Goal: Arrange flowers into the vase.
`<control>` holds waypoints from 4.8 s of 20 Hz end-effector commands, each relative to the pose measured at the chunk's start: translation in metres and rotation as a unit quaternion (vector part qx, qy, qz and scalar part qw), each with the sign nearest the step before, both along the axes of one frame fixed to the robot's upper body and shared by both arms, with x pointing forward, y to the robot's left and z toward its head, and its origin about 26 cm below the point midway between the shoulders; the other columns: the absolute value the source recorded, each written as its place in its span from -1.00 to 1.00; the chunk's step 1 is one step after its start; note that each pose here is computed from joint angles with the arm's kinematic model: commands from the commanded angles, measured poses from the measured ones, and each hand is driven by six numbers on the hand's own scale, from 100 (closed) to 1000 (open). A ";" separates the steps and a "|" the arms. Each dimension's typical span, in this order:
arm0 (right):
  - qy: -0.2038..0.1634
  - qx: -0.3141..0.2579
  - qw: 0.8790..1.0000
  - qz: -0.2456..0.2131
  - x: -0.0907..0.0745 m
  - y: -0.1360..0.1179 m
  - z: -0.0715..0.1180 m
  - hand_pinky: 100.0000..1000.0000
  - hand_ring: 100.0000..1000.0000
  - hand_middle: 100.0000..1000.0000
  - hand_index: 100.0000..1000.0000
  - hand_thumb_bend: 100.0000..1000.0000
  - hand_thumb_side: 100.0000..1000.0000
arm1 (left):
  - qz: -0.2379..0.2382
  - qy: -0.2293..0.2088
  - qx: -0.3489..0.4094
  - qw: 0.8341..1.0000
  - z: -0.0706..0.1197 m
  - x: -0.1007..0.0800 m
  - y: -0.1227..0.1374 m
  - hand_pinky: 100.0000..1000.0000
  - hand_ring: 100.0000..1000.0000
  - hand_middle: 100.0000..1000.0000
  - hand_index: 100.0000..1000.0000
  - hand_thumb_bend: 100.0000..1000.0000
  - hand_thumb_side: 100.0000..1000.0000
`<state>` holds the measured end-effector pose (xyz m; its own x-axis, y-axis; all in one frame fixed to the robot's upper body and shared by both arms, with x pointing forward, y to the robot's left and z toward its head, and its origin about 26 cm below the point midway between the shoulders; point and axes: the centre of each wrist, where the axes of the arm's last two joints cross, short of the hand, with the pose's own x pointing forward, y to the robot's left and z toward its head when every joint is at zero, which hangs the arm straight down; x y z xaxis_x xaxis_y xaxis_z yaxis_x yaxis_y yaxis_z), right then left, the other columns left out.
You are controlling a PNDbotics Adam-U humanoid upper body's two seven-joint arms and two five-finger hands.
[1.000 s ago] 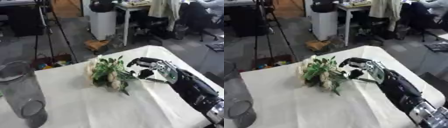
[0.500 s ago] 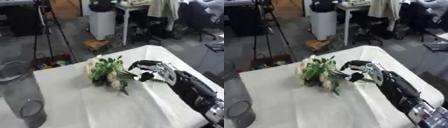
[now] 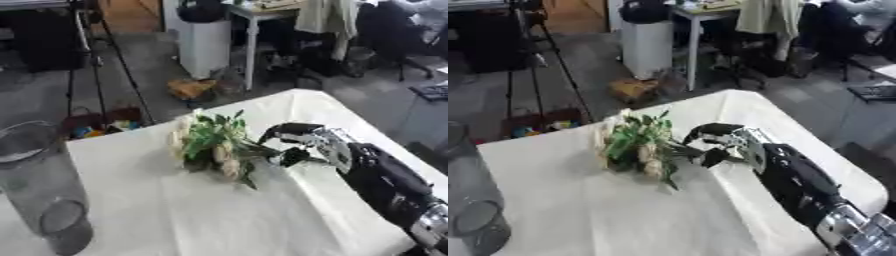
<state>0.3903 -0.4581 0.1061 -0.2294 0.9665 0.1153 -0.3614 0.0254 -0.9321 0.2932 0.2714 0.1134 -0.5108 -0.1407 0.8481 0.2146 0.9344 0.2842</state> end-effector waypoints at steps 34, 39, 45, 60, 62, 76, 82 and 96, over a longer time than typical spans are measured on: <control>-0.066 -0.015 0.996 -0.054 0.000 -0.006 0.021 0.64 0.76 0.61 0.76 -1.00 -0.06 | -0.001 -0.013 0.004 1.000 0.006 0.000 0.001 0.42 0.30 0.28 0.44 1.00 0.54; -0.079 -0.005 0.996 -0.051 0.000 -0.003 0.031 0.64 0.76 0.61 0.76 -1.00 -0.04 | 0.000 -0.011 0.004 1.000 0.006 0.000 0.002 0.42 0.30 0.28 0.44 1.00 0.54; -0.083 0.000 0.995 -0.055 -0.001 -0.004 0.037 0.64 0.76 0.61 0.77 -1.00 -0.03 | 0.000 -0.010 0.006 1.000 0.005 0.000 0.002 0.42 0.30 0.28 0.44 1.00 0.54; -0.021 -0.030 0.995 -0.090 -0.010 -0.023 0.012 0.68 0.82 0.72 0.80 -0.98 0.01 | 0.000 -0.010 0.008 1.000 0.005 0.000 0.003 0.42 0.31 0.28 0.44 1.00 0.54; -0.020 -0.029 0.995 -0.089 -0.010 -0.023 0.010 0.68 0.82 0.72 0.80 -0.98 0.01 | -0.001 -0.010 0.008 1.000 0.005 0.000 0.002 0.42 0.31 0.28 0.44 1.00 0.54; -0.010 -0.034 0.995 -0.097 -0.014 -0.027 0.003 0.68 0.83 0.73 0.80 -0.89 0.00 | -0.005 -0.012 0.009 1.000 0.006 0.000 0.002 0.42 0.30 0.28 0.44 1.00 0.54; -0.016 -0.032 0.994 -0.101 -0.014 -0.028 0.005 0.67 0.83 0.72 0.80 -0.91 0.02 | -0.007 -0.013 0.008 1.000 0.007 0.000 0.001 0.42 0.30 0.27 0.44 1.00 0.53; -0.030 -0.027 0.993 -0.111 -0.013 -0.029 0.013 0.64 0.81 0.70 0.80 -0.94 0.03 | -0.012 -0.017 0.006 1.000 0.009 0.001 -0.001 0.42 0.30 0.27 0.44 1.00 0.53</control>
<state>0.3777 -0.4754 0.0946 -0.0285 0.9960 0.0851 -0.3400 0.0705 -0.9378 0.2935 0.2697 0.1132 -0.5142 -0.1394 0.8463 0.2314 0.9275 0.2934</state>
